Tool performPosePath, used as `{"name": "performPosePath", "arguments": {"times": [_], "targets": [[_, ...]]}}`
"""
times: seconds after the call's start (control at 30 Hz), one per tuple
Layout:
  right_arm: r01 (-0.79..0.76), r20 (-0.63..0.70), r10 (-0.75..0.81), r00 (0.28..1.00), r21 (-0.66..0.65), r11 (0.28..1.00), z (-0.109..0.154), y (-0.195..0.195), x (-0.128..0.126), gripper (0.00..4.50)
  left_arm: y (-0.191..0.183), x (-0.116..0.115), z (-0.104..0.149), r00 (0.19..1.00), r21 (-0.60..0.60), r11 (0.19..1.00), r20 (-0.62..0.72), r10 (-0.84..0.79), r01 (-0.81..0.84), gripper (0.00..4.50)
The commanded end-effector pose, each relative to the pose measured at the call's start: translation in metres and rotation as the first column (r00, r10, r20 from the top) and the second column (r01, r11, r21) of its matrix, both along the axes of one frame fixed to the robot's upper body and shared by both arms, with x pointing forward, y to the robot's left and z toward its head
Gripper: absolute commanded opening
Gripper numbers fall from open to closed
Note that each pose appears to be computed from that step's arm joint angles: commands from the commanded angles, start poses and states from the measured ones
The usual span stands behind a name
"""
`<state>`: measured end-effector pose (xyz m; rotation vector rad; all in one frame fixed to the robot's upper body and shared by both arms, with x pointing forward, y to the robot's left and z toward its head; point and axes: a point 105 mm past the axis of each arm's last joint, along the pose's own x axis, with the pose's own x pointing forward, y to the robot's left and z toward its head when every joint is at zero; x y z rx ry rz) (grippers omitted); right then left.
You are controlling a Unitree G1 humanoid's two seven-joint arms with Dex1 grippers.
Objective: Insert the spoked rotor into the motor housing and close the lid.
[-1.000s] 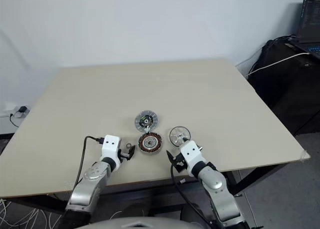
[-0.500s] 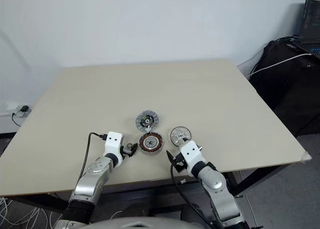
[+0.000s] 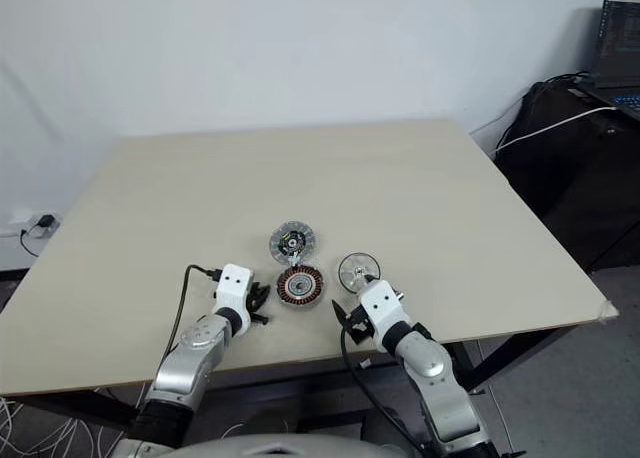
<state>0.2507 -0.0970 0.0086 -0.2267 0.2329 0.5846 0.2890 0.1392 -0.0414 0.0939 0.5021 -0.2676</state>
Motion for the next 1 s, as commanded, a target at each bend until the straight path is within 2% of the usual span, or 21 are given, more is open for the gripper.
{"name": "performPosePath", "arguments": {"times": [0.03, 0.17, 0.37, 0.5, 0.7, 0.83, 1.0], "targets": [[0.001, 0.056, -0.002, 0.998, 0.023, 1.000, 0.015, 0.002, 0.005, 4.50, 0.003, -0.005, -0.007, 0.999, 0.001, 1.000, -0.033, 0.020, -0.020, 0.69], [0.004, 0.054, -0.005, 0.999, 0.025, 1.000, 0.015, 0.002, 0.006, 4.50, 0.007, -0.002, -0.002, 0.998, -0.005, 0.998, -0.004, 0.055, -0.055, 0.69], [0.009, 0.051, -0.010, 0.999, 0.026, 1.000, 0.014, 0.001, 0.005, 4.50, 0.010, 0.012, 0.036, 0.977, -0.098, 0.987, 0.158, 0.144, -0.129, 0.69], [0.009, 0.046, -0.010, 0.999, 0.026, 1.000, 0.013, 0.001, 0.005, 4.50, -0.004, 0.017, 0.069, 0.953, -0.067, 0.996, 0.296, 0.070, -0.052, 0.69], [0.004, 0.043, -0.005, 0.999, 0.023, 1.000, 0.013, 0.001, 0.005, 4.50, -0.046, 0.013, 0.094, 0.932, -0.097, 0.986, 0.351, -0.095, 0.136, 0.69], [0.008, 0.044, -0.009, 0.999, 0.026, 1.000, 0.013, 0.001, 0.005, 4.50, -0.073, 0.006, 0.095, 0.922, -0.119, 0.960, 0.328, -0.204, 0.254, 0.69], [0.016, 0.046, -0.017, 0.999, 0.029, 0.999, 0.013, 0.001, 0.005, 4.50, -0.080, 0.007, 0.080, 0.931, -0.068, 0.956, 0.255, -0.260, 0.286, 0.69]]}}
